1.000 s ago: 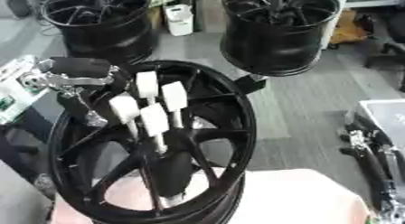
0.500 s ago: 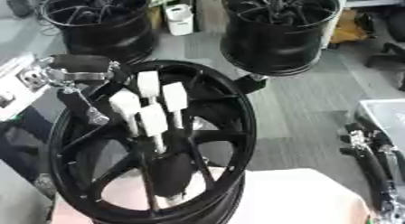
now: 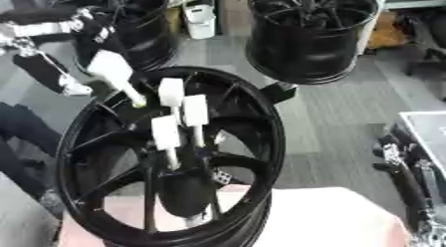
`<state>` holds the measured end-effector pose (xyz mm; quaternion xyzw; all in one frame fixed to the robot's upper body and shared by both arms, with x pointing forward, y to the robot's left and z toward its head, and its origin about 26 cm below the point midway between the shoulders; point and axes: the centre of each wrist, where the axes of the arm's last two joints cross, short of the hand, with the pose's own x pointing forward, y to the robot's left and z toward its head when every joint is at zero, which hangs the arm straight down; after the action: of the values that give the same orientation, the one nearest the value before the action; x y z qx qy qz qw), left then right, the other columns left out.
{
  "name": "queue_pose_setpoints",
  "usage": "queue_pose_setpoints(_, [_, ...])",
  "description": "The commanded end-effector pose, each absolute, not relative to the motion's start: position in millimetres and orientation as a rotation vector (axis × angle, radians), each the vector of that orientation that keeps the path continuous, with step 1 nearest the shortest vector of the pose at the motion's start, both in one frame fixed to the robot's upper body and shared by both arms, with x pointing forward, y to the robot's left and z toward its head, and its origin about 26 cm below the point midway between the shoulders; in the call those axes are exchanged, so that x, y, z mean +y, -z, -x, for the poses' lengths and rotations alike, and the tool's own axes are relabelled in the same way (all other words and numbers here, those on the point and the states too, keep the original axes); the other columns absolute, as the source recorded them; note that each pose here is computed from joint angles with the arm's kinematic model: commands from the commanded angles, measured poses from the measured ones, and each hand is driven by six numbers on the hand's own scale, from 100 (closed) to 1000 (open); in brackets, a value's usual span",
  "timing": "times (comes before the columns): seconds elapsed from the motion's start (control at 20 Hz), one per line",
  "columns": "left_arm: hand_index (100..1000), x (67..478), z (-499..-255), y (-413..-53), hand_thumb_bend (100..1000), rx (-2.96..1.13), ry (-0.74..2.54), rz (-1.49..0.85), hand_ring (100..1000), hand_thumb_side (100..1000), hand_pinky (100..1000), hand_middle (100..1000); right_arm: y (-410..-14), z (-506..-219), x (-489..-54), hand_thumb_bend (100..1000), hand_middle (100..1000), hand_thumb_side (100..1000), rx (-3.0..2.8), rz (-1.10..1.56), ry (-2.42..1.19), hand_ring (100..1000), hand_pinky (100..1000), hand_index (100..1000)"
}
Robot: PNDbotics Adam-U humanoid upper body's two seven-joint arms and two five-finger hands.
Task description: Pull the pin out of the wheel hub.
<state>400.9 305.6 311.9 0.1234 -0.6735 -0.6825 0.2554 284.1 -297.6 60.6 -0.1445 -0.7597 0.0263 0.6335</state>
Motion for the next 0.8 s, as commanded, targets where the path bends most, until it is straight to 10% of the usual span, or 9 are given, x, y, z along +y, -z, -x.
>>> queue_pose_setpoints(0.05, [413, 352, -377, -348, 300, -1.733, 2.056, -0.426, 329, 100, 465, 321, -67, -285, -304, 100, 765, 732, -1.752, 0.365, -0.067, 752, 673, 915])
queue_pose_setpoints(0.5, [563, 488, -376, -249, 339, -1.247, 1.528, -0.504, 380, 100, 476, 483, -66, -283, -305, 100, 764, 731, -1.747, 0.371, -0.052, 751, 673, 915])
queue_pose_setpoints(0.65, [776, 499, -384, -207, 692, -1.196, 1.408, -0.534, 462, 208, 494, 724, -65, -284, -303, 100, 764, 729, -1.748, 0.364, -0.048, 751, 673, 915])
queue_pose_setpoints(0.8, [845, 494, -393, -177, 803, -1.190, 1.329, -0.607, 479, 323, 493, 799, -65, -284, -302, 100, 764, 730, -1.748, 0.357, -0.044, 751, 673, 915])
